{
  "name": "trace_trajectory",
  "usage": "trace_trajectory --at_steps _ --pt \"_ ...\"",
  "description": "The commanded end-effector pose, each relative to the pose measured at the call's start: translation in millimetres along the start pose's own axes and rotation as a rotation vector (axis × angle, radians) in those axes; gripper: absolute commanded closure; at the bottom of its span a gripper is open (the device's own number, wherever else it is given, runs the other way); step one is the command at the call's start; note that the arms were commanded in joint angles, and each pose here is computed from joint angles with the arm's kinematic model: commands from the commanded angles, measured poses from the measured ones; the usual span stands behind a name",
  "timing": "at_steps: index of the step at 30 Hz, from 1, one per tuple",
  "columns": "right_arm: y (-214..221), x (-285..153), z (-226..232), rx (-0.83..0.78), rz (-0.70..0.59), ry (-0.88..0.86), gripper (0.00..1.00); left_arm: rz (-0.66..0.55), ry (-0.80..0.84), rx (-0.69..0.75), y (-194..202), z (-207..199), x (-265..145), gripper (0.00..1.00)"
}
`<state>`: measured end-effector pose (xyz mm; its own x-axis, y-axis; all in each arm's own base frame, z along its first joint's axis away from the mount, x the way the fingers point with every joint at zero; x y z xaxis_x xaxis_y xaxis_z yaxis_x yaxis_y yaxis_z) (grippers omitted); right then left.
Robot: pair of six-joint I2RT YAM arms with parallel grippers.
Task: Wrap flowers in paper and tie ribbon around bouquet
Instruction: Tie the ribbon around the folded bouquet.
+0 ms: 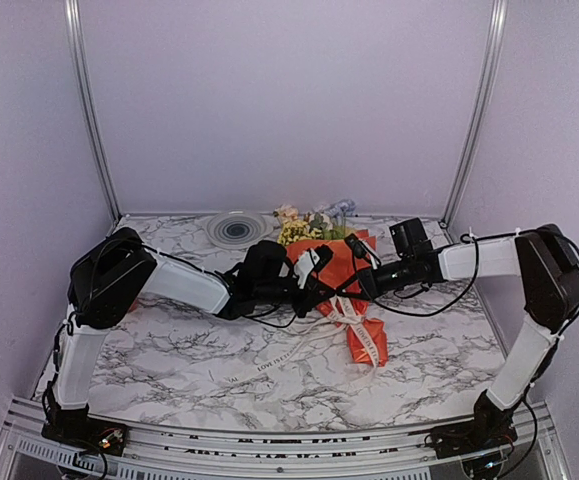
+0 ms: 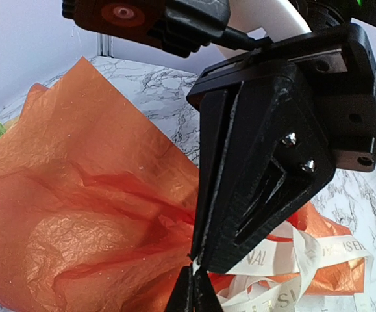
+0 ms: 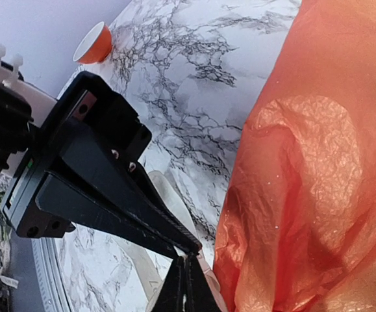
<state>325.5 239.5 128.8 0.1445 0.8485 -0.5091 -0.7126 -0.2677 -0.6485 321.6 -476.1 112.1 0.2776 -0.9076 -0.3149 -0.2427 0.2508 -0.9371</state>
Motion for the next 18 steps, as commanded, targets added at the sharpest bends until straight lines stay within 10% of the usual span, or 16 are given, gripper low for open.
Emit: trace_trajectory --at_steps 1,9,18 --pt "-1 -3 3 -0.010 -0.018 -0.007 1.00 -0.056 0.009 0.028 -21 -4 -8 1.00" --pt "1 -13 1 0.030 -0.051 0.045 1.00 -0.005 -0.039 0.112 -22 -5 -36 0.52" --pt "4 -13 0 0.064 -0.076 0.048 1.00 0.544 -0.023 0.251 65 9 -98 0.30"
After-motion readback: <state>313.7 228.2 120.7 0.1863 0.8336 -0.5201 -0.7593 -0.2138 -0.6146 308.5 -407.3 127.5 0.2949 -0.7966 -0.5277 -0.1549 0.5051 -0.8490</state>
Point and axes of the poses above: each gripper's point midway between its finger pads, its own x axis out along the fingers, its own z axis along the line the jaws close on, y = z × x, the point moved 4 cm from there along -x, back along the fingers, and after that the axes turned 1 degree about -x, right-handed, at the moved point
